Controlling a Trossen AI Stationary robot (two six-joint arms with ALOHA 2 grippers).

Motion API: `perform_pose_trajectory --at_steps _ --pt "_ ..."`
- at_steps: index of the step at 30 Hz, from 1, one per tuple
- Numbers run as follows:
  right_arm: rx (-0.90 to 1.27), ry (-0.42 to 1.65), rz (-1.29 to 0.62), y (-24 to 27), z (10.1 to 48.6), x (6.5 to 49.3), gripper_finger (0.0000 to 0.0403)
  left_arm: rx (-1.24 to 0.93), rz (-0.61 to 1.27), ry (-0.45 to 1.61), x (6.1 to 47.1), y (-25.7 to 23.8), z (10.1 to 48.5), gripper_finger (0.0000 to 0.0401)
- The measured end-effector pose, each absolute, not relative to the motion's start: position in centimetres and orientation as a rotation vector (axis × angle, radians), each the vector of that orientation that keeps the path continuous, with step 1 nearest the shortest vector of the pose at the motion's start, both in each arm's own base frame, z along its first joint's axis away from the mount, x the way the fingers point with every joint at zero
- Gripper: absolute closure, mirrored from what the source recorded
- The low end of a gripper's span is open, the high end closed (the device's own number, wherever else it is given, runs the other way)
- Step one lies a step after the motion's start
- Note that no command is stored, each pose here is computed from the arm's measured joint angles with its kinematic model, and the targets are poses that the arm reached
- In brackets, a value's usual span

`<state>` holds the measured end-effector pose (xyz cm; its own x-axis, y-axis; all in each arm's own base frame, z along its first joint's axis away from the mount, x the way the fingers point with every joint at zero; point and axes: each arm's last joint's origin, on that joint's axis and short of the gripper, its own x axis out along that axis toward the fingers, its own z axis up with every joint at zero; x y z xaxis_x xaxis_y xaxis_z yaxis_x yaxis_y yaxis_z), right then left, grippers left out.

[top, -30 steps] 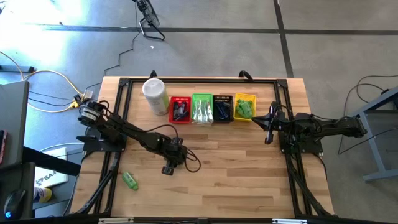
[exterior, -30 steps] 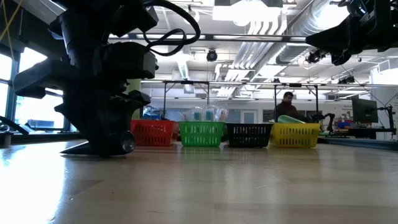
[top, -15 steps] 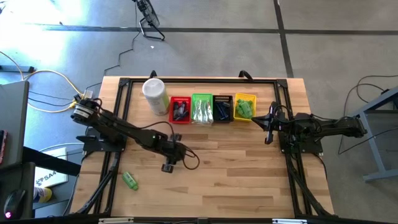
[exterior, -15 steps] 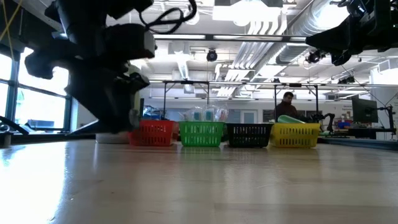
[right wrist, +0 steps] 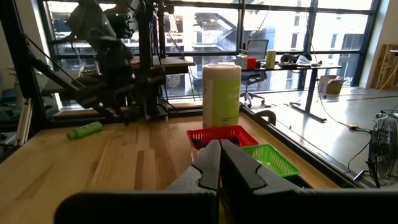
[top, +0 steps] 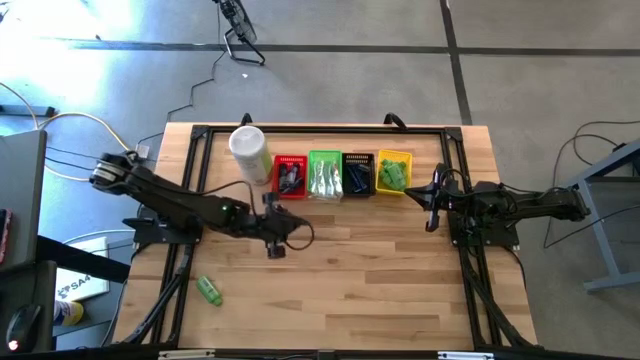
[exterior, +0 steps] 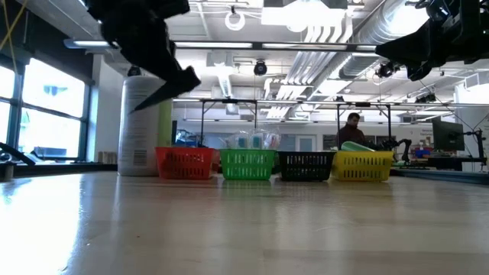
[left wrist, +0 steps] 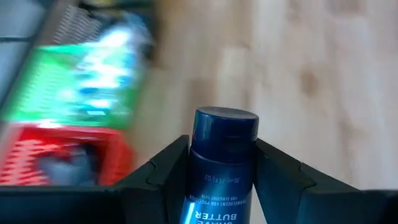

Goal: Pick & Place Travel size toiletries
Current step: Put the blue shave cream into the red bin

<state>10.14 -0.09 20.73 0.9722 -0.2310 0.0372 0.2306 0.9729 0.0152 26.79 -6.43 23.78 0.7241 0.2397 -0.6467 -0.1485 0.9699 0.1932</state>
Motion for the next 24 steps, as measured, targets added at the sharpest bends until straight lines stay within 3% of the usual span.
perform_pose_trajectory --at_steps 7,11,24 --pt "0.011 -0.038 -0.233 -0.1 20.7 10.1 0.04 0.119 0.516 0.476 26.8 -5.6 26.4 0.0247" --pt "0.011 -0.038 -0.233 -0.1 20.7 10.1 0.04 0.098 0.594 0.385 27.1 -5.5 27.1 0.0247" --pt "0.011 -0.038 -0.235 -0.1 20.7 10.1 0.0401 -0.085 0.827 0.333 28.4 -0.5 26.2 0.0247"
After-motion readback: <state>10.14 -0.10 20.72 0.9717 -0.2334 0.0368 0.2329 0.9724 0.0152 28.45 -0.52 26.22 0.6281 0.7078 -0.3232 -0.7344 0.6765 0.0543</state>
